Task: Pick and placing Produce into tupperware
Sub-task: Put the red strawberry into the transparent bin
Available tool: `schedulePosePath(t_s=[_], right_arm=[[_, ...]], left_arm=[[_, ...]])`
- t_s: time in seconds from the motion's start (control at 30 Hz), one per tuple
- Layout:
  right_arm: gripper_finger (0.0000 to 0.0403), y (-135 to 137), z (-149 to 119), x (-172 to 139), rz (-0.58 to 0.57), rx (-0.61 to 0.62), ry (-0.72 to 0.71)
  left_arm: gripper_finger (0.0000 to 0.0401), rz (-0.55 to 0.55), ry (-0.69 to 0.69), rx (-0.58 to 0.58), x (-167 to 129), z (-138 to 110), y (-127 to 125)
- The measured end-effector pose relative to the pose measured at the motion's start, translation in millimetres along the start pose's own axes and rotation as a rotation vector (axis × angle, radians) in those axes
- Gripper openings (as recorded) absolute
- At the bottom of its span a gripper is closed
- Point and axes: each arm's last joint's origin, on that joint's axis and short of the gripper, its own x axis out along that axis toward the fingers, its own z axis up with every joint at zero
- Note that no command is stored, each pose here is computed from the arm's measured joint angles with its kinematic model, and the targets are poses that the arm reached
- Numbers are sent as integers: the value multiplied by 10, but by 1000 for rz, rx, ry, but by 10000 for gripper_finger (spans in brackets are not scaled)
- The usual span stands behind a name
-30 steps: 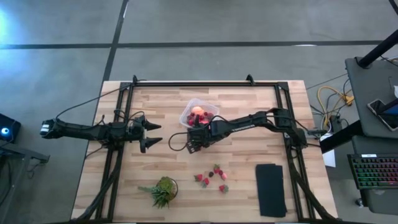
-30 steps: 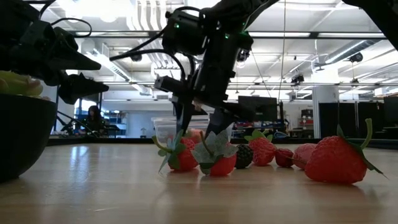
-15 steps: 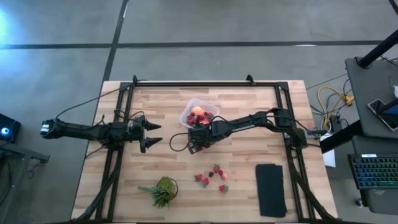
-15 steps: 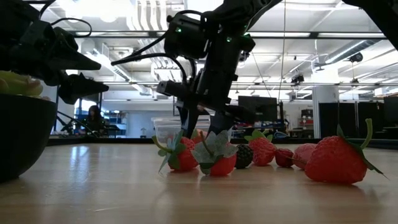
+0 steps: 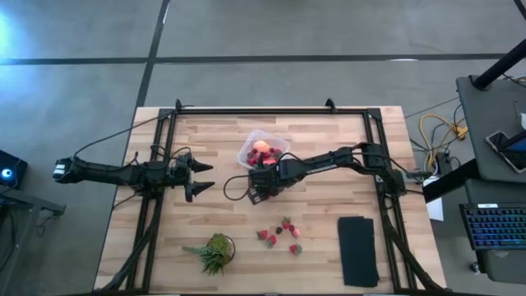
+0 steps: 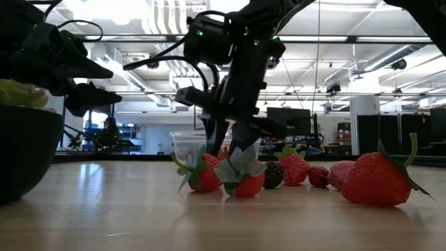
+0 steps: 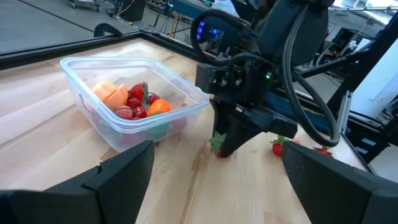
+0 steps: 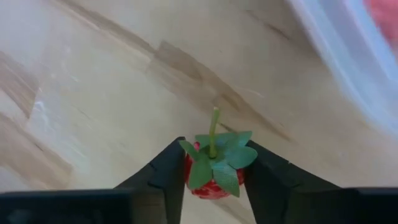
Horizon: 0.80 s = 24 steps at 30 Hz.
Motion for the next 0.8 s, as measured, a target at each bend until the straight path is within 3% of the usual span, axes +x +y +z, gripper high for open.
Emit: schedulePosePath(t_s=[0.13, 0.3, 0.4, 0.53, 0.67, 0.8], right_arm=[[114, -4, -19, -2, -1, 6, 28], [120, 63, -68, -62, 35, 1, 69], [125, 244, -54, -345, 100, -19, -16], [121, 462, 65, -918, 158, -68, -231], [120, 393, 359, -1302, 15, -94, -420], [132, 126, 778, -1292, -89, -140, -350]], left_arm=[[338, 0, 0, 0, 0, 0, 0], [338, 0, 0, 0, 0, 0, 0], [338, 0, 0, 0, 0, 0, 0], [338, 0, 0, 0, 0, 0, 0], [338, 0, 0, 0, 0, 0, 0], [338, 0, -1, 0, -1, 1, 0]])
